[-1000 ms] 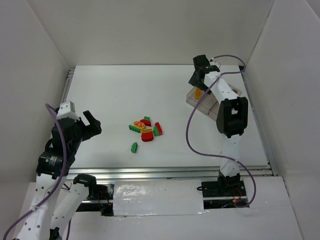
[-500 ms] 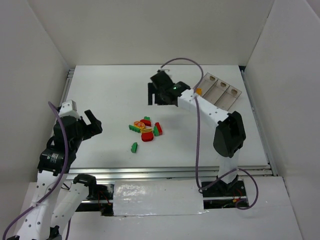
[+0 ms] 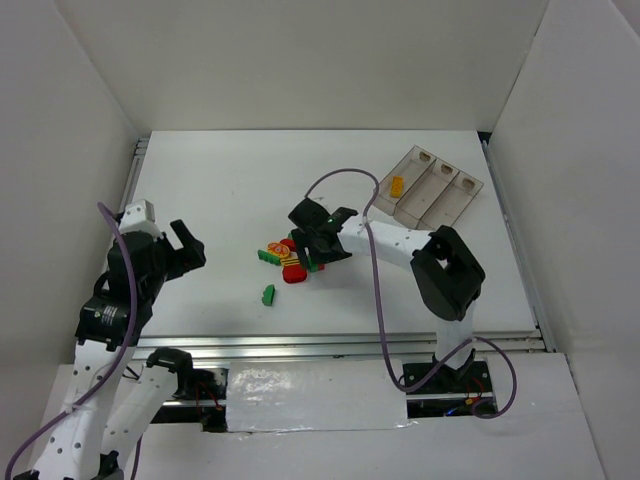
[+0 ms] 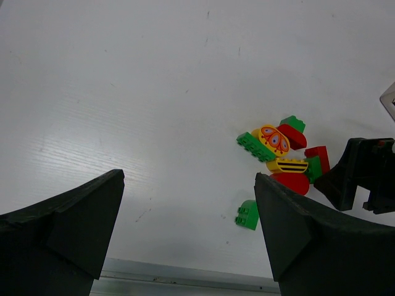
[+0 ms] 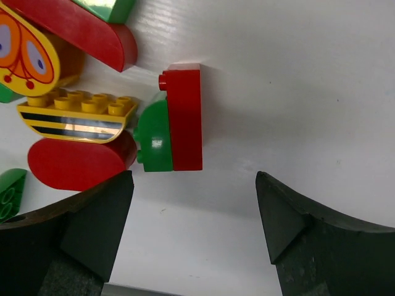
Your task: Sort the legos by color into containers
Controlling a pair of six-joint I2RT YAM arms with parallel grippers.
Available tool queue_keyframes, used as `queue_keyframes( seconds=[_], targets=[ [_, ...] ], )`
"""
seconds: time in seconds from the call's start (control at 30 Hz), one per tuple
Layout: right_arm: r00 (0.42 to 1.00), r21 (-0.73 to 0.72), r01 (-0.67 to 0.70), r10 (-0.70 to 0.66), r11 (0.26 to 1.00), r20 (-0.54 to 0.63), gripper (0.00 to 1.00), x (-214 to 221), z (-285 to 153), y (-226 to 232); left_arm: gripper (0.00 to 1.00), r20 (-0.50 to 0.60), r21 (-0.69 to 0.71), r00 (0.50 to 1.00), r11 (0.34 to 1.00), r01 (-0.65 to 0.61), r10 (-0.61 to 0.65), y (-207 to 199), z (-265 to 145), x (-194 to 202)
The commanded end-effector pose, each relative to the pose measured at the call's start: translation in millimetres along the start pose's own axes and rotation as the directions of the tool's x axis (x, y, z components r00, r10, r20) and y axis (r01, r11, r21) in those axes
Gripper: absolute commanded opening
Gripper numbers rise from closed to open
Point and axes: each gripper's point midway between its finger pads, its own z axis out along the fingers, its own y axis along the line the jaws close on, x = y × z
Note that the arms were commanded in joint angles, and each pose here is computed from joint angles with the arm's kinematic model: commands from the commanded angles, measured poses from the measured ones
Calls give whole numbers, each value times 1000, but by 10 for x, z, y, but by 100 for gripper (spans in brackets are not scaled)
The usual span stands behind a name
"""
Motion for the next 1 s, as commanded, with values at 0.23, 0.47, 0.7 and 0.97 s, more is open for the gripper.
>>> queue_keyframes(
  seconds=[0.23, 0.47, 0.7, 0.97],
  targets=[
    [968, 5, -148, 144, 989, 204, 87, -39, -586, 570, 100, 29, 6, 999, 1000, -17, 17, -32, 38, -90],
    [931, -63, -293, 300, 954, 207, 80, 68, -468, 1113, 100, 67, -105, 997, 994, 33, -26, 165, -30, -155],
    [940, -100, -276, 290, 956, 181, 74, 121, -325, 1566, 99, 123, -127, 991, 990, 64, -48, 244, -136, -216],
    [955, -38, -262, 265, 964, 134, 63, 311, -21, 1613, 99, 126, -108, 991, 992, 60, -46, 218, -154, -222]
  ],
)
